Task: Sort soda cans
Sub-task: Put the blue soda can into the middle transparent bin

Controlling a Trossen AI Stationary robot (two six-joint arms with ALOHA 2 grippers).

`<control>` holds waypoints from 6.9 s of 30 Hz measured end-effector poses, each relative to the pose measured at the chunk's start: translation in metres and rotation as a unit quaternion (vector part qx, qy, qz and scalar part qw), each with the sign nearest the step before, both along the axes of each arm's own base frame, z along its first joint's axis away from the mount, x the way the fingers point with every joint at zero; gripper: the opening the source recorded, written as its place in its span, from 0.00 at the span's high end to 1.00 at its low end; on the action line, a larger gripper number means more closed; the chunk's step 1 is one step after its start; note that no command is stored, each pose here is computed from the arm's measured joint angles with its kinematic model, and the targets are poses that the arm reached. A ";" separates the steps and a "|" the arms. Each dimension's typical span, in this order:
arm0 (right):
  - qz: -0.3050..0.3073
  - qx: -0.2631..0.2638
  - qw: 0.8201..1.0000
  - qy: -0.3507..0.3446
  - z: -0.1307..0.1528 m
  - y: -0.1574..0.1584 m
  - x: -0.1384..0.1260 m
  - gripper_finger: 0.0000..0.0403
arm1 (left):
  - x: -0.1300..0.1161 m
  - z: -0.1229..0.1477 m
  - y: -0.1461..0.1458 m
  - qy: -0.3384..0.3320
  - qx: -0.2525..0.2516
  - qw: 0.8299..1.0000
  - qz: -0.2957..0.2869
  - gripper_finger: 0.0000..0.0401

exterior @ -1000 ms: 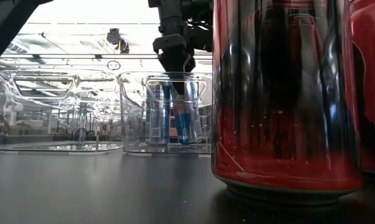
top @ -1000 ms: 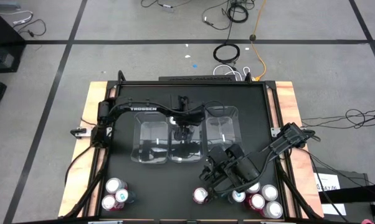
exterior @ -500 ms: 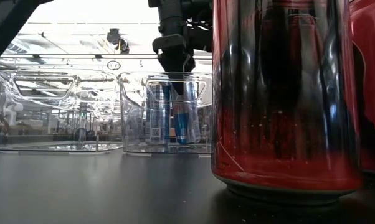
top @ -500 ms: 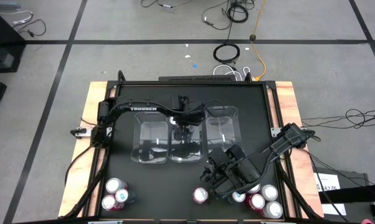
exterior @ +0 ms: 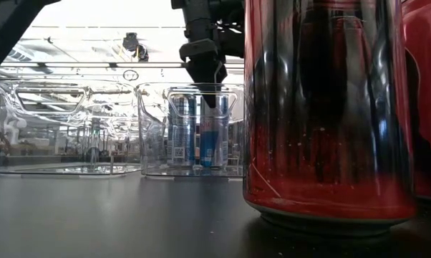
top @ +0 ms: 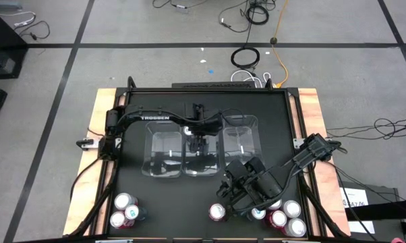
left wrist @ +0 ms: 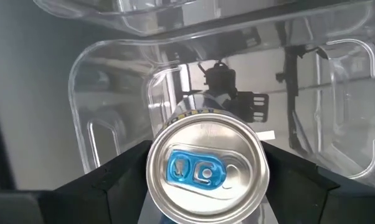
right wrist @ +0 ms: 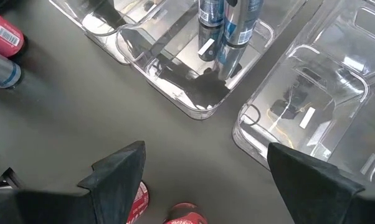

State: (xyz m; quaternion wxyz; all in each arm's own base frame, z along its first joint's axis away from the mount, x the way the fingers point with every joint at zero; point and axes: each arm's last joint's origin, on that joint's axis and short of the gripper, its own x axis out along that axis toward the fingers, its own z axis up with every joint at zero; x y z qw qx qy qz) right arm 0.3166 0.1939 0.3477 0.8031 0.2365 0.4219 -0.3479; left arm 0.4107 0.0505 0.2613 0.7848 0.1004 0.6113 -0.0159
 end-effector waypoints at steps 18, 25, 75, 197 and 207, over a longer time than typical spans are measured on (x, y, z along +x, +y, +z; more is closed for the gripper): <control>0.003 -0.002 1.000 0.002 0.000 0.000 0.000 0.18 | -0.003 0.002 0.002 0.015 0.034 0.999 0.008 0.29; 0.003 -0.002 1.000 0.002 0.000 0.000 0.000 0.18 | -0.002 0.002 0.002 0.014 0.029 0.999 0.008 0.29; 0.002 0.001 1.000 -0.002 0.000 0.001 0.000 0.18 | -0.002 0.003 0.007 0.006 0.019 1.000 0.013 0.24; 0.062 0.053 0.993 -0.084 0.007 0.016 0.018 0.18 | -0.226 0.033 -0.264 -0.002 -0.175 0.975 0.137 0.16; 0.089 0.044 0.992 -0.077 0.007 0.022 0.014 0.18 | -0.217 0.000 -0.280 0.091 -0.147 0.975 0.140 0.16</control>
